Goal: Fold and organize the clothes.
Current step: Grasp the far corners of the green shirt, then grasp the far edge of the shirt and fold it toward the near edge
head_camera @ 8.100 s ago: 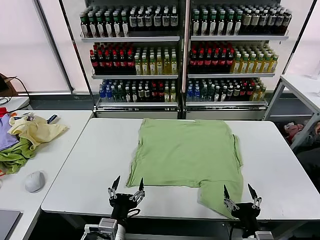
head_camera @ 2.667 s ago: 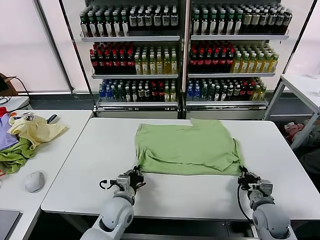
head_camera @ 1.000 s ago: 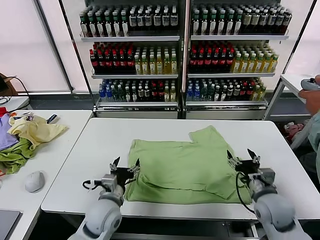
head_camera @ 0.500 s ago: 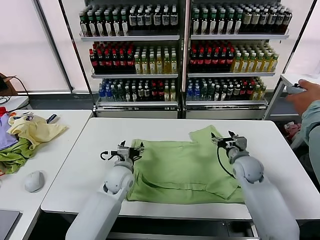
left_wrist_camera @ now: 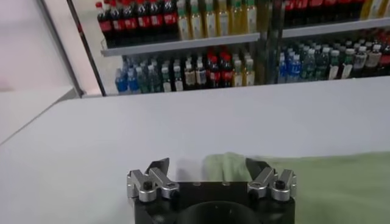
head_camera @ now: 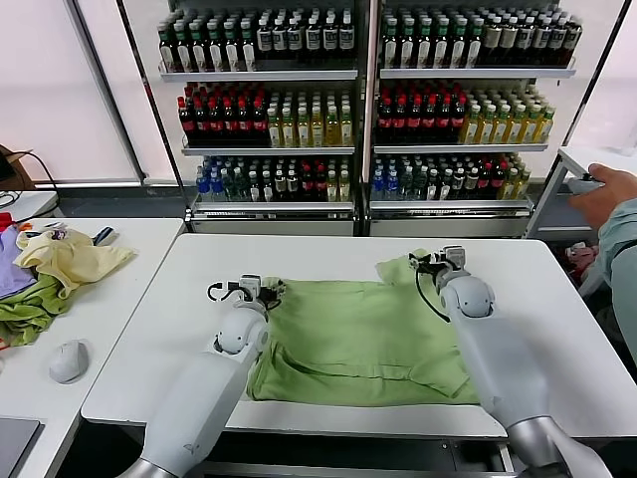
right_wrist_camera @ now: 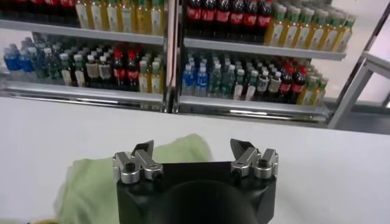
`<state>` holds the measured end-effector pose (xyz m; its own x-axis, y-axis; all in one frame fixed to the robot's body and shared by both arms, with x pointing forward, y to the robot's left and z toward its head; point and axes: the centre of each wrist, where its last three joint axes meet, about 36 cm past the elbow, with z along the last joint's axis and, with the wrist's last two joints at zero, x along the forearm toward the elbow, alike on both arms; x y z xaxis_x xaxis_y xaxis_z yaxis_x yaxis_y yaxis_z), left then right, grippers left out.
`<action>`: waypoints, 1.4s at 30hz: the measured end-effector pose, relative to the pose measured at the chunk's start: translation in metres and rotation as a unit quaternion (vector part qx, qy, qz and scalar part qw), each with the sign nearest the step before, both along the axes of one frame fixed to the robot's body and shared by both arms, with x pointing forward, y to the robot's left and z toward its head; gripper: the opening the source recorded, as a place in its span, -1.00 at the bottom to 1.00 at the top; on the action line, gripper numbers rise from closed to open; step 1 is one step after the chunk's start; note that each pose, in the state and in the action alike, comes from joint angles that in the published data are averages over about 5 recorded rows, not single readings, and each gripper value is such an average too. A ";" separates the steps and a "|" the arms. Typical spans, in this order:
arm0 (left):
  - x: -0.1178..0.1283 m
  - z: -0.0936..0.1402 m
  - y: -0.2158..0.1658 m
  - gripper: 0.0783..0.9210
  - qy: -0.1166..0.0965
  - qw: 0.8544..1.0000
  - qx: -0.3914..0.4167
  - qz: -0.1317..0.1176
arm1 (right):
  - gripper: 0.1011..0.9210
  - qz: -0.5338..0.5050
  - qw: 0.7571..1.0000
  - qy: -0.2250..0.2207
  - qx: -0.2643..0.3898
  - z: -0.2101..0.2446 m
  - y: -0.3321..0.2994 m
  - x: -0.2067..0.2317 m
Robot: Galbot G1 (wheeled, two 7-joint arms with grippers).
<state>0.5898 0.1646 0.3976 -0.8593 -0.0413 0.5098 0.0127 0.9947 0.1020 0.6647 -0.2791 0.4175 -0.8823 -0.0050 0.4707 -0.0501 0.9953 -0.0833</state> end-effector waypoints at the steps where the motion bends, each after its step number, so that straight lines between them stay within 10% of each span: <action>1: 0.001 0.000 0.000 0.73 0.002 1.000 -0.001 0.000 | 0.66 0.000 1.000 0.005 0.000 -0.003 0.001 0.002; 24: -0.008 -0.007 0.010 -0.79 0.021 0.998 -0.060 -0.018 | -0.91 0.006 0.999 0.040 0.025 -0.021 -0.002 0.009; 42: -0.060 0.023 0.026 -0.96 -0.068 0.988 -0.130 -0.042 | -0.97 0.028 0.994 -0.075 0.072 0.039 -0.024 -0.070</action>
